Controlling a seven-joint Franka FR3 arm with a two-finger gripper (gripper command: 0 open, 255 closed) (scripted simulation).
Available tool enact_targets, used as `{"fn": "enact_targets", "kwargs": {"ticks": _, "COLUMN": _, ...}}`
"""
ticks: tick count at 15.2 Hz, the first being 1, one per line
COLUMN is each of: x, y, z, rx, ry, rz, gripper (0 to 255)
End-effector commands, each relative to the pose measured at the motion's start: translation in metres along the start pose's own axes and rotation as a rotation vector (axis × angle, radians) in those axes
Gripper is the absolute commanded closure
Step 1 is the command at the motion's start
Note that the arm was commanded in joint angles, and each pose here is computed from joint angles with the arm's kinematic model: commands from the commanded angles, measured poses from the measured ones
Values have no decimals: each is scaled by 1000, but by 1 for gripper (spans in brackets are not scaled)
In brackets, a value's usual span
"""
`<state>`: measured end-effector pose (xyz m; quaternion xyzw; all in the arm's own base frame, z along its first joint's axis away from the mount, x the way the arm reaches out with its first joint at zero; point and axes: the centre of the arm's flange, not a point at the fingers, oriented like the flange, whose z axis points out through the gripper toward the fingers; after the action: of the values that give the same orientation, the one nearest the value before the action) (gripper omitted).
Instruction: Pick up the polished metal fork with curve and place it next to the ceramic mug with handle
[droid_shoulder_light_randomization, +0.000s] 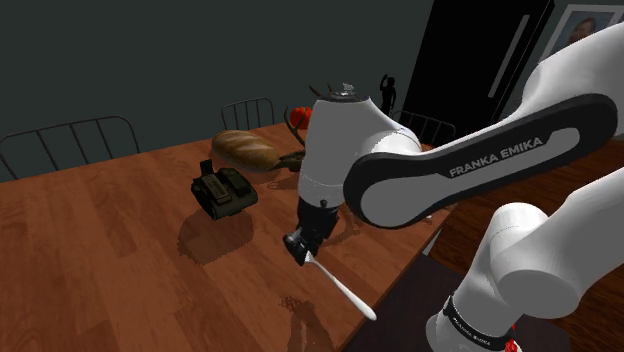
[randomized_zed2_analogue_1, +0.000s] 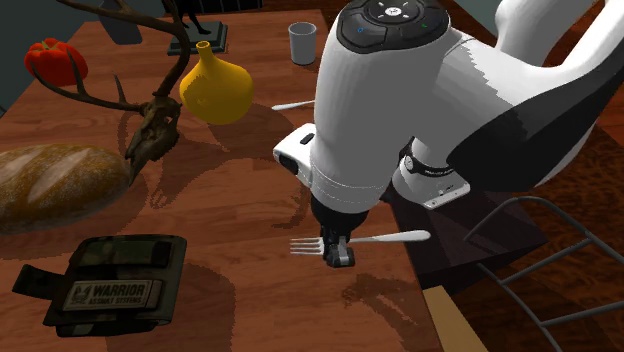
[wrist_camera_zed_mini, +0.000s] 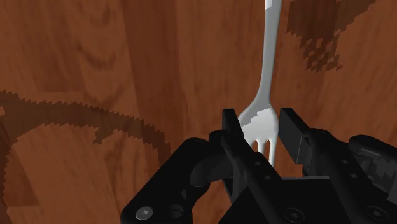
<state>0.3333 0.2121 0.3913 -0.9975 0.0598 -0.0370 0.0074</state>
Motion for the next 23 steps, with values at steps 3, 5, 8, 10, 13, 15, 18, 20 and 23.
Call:
{"fn": "enact_targets", "kwargs": {"ticks": 3, "x": 2, "y": 0, "z": -21, "rx": 0, "ry": -1, "rz": 0, "gripper": 255}}
{"fn": "enact_targets", "kwargs": {"ticks": 5, "x": 3, "y": 0, "z": -31, "rx": 0, "ry": -1, "rz": 0, "gripper": 255}}
{"fn": "enact_targets", "kwargs": {"ticks": 8, "x": 4, "y": 0, "z": -47, "rx": 0, "ry": -1, "rz": 0, "gripper": 255}}
{"fn": "enact_targets", "kwargs": {"ticks": 10, "x": 4, "y": 0, "z": -58, "rx": 0, "ry": -1, "rz": 0, "gripper": 255}}
{"fn": "enact_targets", "kwargs": {"ticks": 13, "x": 6, "y": -1, "z": -74, "rx": 0, "ry": -1, "rz": 0, "gripper": 255}}
{"fn": "enact_targets", "kwargs": {"ticks": 15, "x": 6, "y": -1, "z": -84, "rx": 0, "ry": -1, "rz": 0, "gripper": 255}}
{"fn": "enact_targets", "kwargs": {"ticks": 18, "x": 8, "y": -1, "z": -100, "rx": 0, "ry": -1, "rz": 0, "gripper": 255}}
{"fn": "enact_targets", "kwargs": {"ticks": 20, "x": 8, "y": -2, "z": -110, "rx": 0, "ry": -1, "rz": 0, "gripper": 255}}
{"fn": "enact_targets", "kwargs": {"ticks": 23, "x": 12, "y": 25, "z": -111, "rx": 0, "ry": -1, "rz": 0, "gripper": 255}}
